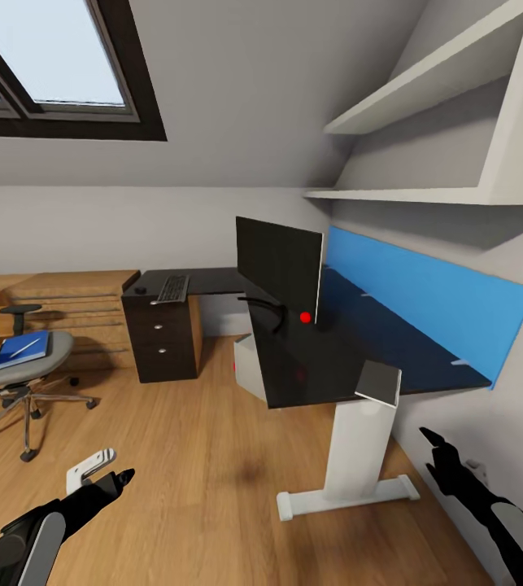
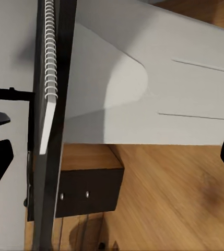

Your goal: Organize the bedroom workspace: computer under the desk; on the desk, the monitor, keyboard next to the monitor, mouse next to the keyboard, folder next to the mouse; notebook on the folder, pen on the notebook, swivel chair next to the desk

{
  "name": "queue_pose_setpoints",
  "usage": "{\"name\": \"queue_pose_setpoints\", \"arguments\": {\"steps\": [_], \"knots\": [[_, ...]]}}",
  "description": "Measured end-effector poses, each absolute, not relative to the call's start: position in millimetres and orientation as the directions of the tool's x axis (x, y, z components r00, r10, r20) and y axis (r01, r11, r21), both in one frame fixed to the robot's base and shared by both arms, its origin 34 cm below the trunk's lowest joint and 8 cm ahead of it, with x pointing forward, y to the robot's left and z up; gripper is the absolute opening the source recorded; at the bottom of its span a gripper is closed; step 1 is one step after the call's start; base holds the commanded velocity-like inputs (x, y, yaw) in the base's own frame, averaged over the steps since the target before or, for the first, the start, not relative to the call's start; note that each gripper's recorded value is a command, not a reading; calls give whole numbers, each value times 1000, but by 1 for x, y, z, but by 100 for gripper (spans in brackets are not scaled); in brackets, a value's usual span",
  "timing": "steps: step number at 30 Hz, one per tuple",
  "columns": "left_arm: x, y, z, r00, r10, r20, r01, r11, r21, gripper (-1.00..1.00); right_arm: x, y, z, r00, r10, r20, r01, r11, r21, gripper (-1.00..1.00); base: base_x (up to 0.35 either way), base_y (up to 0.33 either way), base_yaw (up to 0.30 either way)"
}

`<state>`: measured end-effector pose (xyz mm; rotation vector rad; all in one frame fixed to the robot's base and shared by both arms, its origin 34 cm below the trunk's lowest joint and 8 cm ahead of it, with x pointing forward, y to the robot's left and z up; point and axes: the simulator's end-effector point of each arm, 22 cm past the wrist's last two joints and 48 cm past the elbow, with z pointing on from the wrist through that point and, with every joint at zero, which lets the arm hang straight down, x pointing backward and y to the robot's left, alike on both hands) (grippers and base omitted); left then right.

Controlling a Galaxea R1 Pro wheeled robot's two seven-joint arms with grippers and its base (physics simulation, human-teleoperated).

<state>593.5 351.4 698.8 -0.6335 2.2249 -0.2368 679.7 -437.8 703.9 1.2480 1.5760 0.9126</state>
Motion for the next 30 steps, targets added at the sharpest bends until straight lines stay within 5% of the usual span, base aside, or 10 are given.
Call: {"name": "queue_pose_setpoints", "arguments": {"steps": [30], "knots": [[591,351,691,-572,-517,-637,-371,855,-362,100,684,-416,726,-154,975,-160,198,189,962,100,67,0,0]]}}
